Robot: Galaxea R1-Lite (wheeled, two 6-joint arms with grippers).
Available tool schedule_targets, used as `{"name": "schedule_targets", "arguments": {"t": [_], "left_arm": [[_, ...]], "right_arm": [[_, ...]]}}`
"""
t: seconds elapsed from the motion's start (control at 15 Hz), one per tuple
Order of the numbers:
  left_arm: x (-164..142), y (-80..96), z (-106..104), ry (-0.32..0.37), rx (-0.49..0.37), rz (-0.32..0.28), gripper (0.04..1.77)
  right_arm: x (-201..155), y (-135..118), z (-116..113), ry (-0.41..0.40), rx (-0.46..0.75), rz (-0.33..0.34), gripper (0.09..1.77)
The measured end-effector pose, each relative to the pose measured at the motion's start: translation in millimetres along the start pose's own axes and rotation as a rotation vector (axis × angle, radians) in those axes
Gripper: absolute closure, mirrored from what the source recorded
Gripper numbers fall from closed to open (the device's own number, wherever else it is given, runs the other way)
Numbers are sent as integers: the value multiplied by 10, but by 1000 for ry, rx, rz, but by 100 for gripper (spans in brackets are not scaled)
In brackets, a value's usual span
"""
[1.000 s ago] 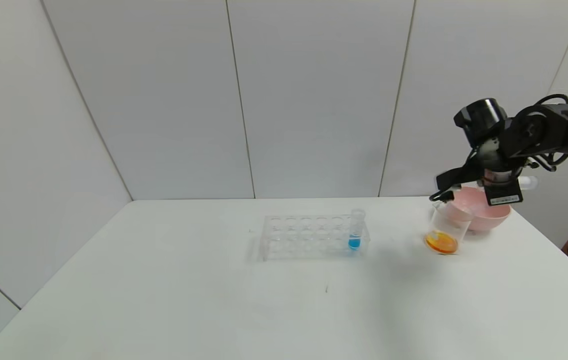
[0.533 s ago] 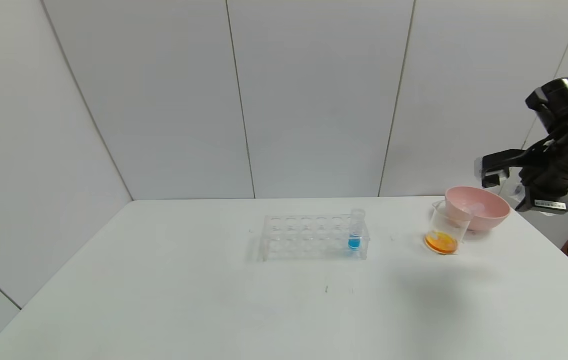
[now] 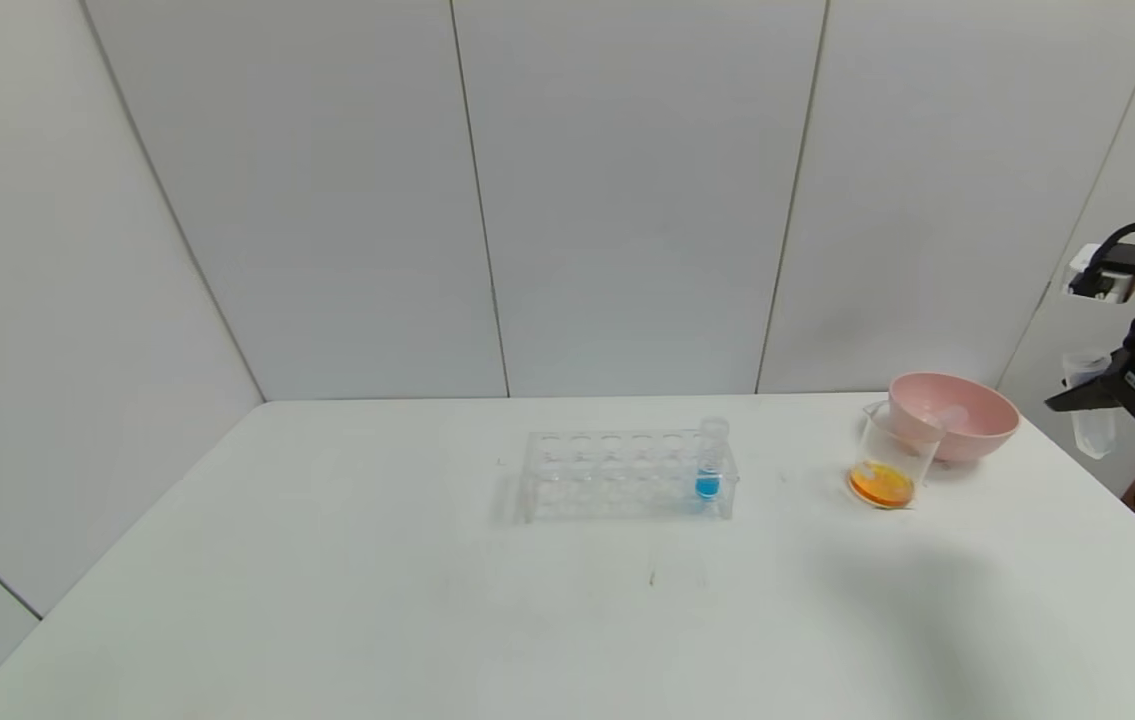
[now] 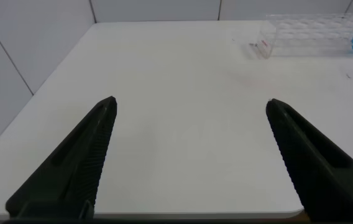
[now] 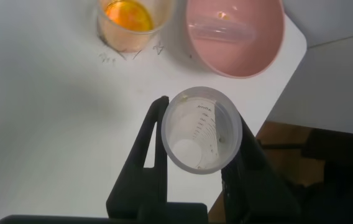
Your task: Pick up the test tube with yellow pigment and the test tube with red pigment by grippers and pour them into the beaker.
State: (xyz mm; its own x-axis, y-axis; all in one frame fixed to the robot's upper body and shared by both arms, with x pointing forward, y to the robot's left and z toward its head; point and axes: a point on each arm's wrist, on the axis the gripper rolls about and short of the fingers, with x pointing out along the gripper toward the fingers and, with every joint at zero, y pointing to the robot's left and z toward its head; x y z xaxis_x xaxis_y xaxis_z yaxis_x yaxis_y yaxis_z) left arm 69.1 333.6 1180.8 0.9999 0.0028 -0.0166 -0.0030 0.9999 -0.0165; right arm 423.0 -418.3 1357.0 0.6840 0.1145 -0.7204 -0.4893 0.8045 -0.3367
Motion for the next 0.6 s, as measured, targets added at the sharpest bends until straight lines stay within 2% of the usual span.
{"name": "schedule_targets", "arguments": {"t": [0.13,0.27,0.4,0.6], "left_arm": [[0,0,0,0,0,0,9],[0,0,0,0,0,0,9],[0,0,0,0,0,0,9],[0,0,0,0,0,0,9]], "right_arm": [[74,-106,-122,-121,63,-126,131],[135,-152,-268,-245,218,-222,131],[171,-126,-362,-315,404,-241,131],[232,-91,-338,-443,543,-268,131]]}}
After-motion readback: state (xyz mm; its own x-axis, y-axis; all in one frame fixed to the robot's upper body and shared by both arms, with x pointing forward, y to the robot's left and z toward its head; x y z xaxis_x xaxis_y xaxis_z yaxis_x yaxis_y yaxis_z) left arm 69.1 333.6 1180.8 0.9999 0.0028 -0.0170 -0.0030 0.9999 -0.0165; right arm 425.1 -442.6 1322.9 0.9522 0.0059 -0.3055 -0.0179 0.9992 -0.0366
